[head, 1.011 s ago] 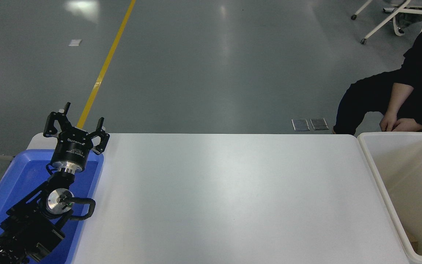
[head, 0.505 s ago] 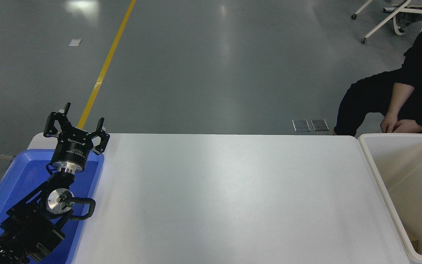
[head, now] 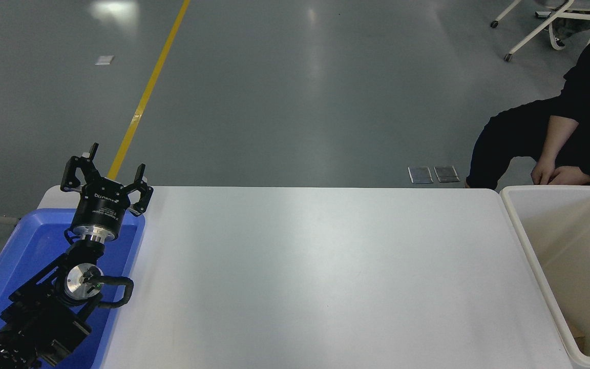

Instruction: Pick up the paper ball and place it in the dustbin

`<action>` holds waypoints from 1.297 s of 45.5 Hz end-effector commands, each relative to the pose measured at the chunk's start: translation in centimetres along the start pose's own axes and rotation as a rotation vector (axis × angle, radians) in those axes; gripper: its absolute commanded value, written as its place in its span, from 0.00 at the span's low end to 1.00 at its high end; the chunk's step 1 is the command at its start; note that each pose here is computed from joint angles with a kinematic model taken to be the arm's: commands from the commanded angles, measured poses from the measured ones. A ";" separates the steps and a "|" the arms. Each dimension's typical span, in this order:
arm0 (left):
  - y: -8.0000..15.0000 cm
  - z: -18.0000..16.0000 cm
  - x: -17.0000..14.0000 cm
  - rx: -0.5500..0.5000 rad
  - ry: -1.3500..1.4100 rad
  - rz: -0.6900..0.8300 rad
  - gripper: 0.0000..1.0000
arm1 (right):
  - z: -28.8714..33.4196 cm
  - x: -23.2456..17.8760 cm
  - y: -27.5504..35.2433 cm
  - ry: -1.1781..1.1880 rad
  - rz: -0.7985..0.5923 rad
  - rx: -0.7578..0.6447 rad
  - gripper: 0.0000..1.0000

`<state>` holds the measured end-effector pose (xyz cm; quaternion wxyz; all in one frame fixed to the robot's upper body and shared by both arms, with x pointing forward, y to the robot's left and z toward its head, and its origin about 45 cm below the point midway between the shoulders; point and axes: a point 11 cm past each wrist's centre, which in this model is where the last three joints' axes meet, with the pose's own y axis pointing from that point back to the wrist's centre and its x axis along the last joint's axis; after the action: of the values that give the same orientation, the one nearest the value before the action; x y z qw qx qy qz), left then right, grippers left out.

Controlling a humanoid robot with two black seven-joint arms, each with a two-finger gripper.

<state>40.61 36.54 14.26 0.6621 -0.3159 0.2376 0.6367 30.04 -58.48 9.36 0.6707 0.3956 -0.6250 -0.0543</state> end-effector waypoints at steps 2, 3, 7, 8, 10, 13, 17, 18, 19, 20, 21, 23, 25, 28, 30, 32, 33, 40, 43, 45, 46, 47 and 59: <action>0.0 0.0 0.0 0.000 0.000 0.000 0.98 | 0.2 -0.8 0.0 0.001 -0.007 -0.004 1.00; 0.0 0.0 0.0 -0.002 -0.001 0.001 0.98 | 0.2 -0.8 0.0 0.001 -0.007 -0.004 1.00; 0.0 0.0 0.0 0.000 0.001 -0.001 0.98 | -0.2 -0.7 0.1 -0.003 -0.009 0.002 1.00; 0.0 0.0 0.0 0.000 0.000 0.001 0.98 | -0.2 -0.6 0.1 -0.003 -0.008 0.003 1.00; 0.0 0.0 0.0 0.001 -0.002 0.001 0.98 | -0.4 -0.6 0.1 -0.005 -0.009 0.007 1.00; 0.0 -0.1 0.0 0.002 0.000 -0.001 0.98 | -1.3 -0.1 0.2 -0.012 -0.007 0.020 1.00; 0.0 0.0 0.0 0.000 0.000 0.001 0.98 | -2.8 0.8 0.5 -0.028 -0.001 0.047 1.00; 0.0 0.0 0.0 0.001 -0.001 -0.001 0.98 | -4.3 1.5 0.8 -0.043 0.000 0.071 1.00; 0.0 0.0 0.0 0.001 -0.001 -0.001 0.98 | -5.4 2.0 1.1 -0.051 -0.003 0.089 1.00; 0.0 0.0 0.0 0.001 -0.001 -0.001 0.98 | -6.6 2.4 1.5 -0.056 -0.009 0.110 1.00; 0.0 0.0 -0.1 0.001 0.000 -0.002 0.98 | -7.9 3.1 2.0 -0.057 -0.010 0.133 1.00; 0.0 -0.1 0.0 0.002 0.000 -0.001 0.98 | -9.6 4.8 2.8 -0.064 -0.013 0.165 1.00; 0.0 0.0 -0.1 0.001 0.000 -0.002 0.98 | -11.1 6.6 3.8 -0.069 -0.018 0.196 1.00; -0.1 0.0 -0.1 0.000 0.001 -0.005 0.98 | -14.6 7.7 6.1 -0.041 -0.047 0.261 1.00; 0.0 0.0 0.0 0.001 0.000 -0.002 0.98 | -16.8 8.8 7.8 -0.012 -0.056 0.305 1.00; 0.0 0.0 0.0 0.001 0.000 -0.002 0.98 | -18.6 9.7 9.4 0.027 -0.060 0.337 1.00; 0.0 0.0 0.0 0.001 -0.001 -0.001 0.98 | -19.3 10.1 10.1 0.046 -0.060 0.351 1.00; 0.0 0.0 0.0 0.001 0.000 -0.002 0.98 | -24.6 10.2 15.6 0.140 -0.167 0.467 1.00; -0.1 0.0 -0.1 0.000 0.001 -0.005 0.98 | -26.1 9.9 18.2 0.187 -0.267 0.513 1.00; -0.1 0.0 -0.1 0.001 0.001 -0.004 0.98 | -26.9 9.8 20.0 0.222 -0.332 0.543 1.00; 0.0 0.0 0.0 0.001 0.000 -0.002 0.98 | -27.3 9.6 20.8 0.244 -0.369 0.555 1.00; 0.0 0.0 0.0 0.001 -0.001 -0.001 0.98 | -27.6 9.4 21.6 0.269 -0.405 0.565 1.00; 0.0 0.0 0.0 0.001 -0.001 -0.001 0.98 | -27.3 6.8 30.4 0.607 -0.676 0.565 1.00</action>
<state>40.64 36.47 14.28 0.6631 -0.3161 0.2379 0.6354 46.56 -34.95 31.77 0.6016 0.7000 -0.3837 0.0286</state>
